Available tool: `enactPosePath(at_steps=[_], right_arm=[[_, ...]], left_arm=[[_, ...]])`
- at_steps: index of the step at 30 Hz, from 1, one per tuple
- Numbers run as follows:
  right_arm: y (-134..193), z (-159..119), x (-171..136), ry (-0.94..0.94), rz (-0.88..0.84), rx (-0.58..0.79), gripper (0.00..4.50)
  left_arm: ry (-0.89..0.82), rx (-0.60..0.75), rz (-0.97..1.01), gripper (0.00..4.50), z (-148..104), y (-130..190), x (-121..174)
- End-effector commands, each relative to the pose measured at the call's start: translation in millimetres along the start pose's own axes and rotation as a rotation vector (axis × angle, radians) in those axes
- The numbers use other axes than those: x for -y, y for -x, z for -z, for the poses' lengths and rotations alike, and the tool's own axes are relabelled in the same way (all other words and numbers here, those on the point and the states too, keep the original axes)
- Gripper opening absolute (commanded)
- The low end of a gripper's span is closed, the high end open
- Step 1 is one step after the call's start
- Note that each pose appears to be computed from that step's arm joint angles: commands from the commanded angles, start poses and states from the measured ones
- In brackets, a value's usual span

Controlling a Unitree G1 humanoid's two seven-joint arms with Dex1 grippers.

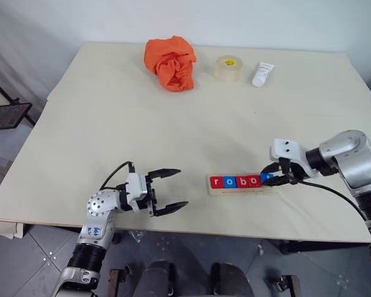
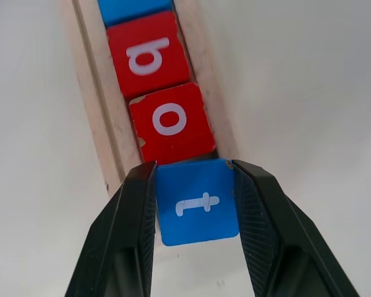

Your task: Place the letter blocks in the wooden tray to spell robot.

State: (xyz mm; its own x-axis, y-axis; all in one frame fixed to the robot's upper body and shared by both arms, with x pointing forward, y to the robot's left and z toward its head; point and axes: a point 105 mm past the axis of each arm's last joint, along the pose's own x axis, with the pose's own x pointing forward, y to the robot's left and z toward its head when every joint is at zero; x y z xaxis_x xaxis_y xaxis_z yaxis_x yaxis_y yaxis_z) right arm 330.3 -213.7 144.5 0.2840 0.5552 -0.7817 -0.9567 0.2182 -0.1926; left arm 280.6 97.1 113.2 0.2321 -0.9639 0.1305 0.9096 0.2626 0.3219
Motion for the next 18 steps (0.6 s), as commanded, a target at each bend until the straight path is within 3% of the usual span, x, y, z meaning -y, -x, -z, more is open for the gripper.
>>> enactPosePath(at_steps=[1,6,15,18], right_arm=[[3.5,-9.4,0.9,0.027,-0.004,0.021,1.42],[1.0,-8.8,-3.2,0.033,-0.023,0.020,1.42],[12.0,-22.5,-8.2,0.058,-0.025,0.062,4.40],[17.6,-26.4,-10.4,0.058,-0.026,0.081,4.48]], left_arm=[[-0.035,0.018,0.007,4.50,-6.2,-3.9,3.2],[-0.038,0.016,0.004,4.50,-5.5,-3.9,2.1],[-0.043,0.017,0.008,4.50,-5.1,-5.8,-0.4],[-0.043,0.018,0.010,4.50,-5.0,-6.4,-0.6]])
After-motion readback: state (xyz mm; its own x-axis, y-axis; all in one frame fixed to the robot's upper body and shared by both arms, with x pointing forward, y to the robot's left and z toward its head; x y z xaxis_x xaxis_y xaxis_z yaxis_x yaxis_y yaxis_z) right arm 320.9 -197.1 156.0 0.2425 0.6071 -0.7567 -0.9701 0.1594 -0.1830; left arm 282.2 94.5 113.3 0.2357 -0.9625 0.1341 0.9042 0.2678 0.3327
